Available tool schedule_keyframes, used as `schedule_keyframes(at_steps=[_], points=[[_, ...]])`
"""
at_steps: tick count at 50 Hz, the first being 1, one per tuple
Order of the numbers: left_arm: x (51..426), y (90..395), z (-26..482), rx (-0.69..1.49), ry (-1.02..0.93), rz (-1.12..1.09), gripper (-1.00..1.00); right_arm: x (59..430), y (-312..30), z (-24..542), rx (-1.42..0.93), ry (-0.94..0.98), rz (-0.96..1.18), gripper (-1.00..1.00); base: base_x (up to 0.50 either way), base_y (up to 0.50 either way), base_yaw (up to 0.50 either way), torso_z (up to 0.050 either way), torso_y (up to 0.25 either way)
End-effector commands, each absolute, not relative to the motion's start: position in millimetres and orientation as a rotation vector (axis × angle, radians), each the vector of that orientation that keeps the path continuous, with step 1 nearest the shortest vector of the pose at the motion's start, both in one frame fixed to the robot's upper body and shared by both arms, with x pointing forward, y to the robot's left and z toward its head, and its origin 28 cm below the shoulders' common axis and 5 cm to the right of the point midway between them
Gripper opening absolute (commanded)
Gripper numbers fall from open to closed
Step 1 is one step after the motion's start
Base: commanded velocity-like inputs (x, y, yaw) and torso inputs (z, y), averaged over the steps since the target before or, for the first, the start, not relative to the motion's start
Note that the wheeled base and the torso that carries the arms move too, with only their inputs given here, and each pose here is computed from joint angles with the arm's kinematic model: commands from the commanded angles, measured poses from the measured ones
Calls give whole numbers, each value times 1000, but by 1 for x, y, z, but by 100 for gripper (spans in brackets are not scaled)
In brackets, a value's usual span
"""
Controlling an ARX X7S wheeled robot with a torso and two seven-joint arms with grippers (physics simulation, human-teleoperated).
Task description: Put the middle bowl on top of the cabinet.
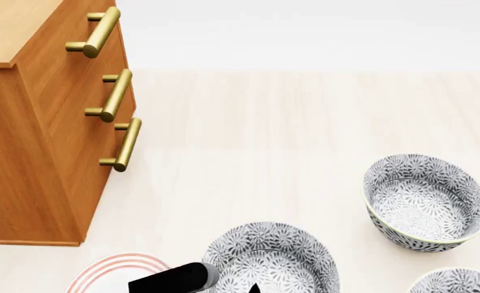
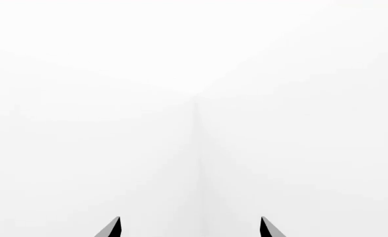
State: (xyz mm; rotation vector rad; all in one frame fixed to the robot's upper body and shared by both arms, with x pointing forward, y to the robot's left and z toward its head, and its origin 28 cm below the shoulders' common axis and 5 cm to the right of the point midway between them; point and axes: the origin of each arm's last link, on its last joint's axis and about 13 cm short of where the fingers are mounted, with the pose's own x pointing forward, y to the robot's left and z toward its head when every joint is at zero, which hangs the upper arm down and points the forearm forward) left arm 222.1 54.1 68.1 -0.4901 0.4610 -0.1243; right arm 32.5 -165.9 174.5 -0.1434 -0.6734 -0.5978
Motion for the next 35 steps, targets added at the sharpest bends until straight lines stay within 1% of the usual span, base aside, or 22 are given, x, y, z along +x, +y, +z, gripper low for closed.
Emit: schedule_keyframes(at_steps=[1,7,8,11,15,16,18,25,35], points=[[226,55,61,-494,484,-119,100,32,-167,175,-146,-678,-598,100,0,0,0,0,0],[226,55,60,-521,488,-137,100,32,-166,175,-146,-679,-596,100,0,0,0,0,0],[226,55,61,-520,477,-140,-100,32,-166,175,-146,-680,-597,100,0,0,0,0,0],[225,55,64,-499,433,-142,-100,32,-166,175,-146,-681,-597,100,0,0,0,0,0],[223,58,68,-525,398,-123,-100,32,-166,175,-146,-682,-597,100,0,0,0,0,0],[223,59,70,-559,387,-123,-100,32,-166,175,-147,-682,-598,100,0,0,0,0,0],[222,60,73,-546,345,-127,-100,32,-166,176,-146,-684,-599,100,0,0,0,15,21],[218,63,89,-490,228,-121,-100,32,-166,176,-147,-688,-595,100,0,0,0,49,105],[214,68,105,-466,156,-122,-100,32,-165,176,-147,-696,-595,100,0,0,0,50,147]])
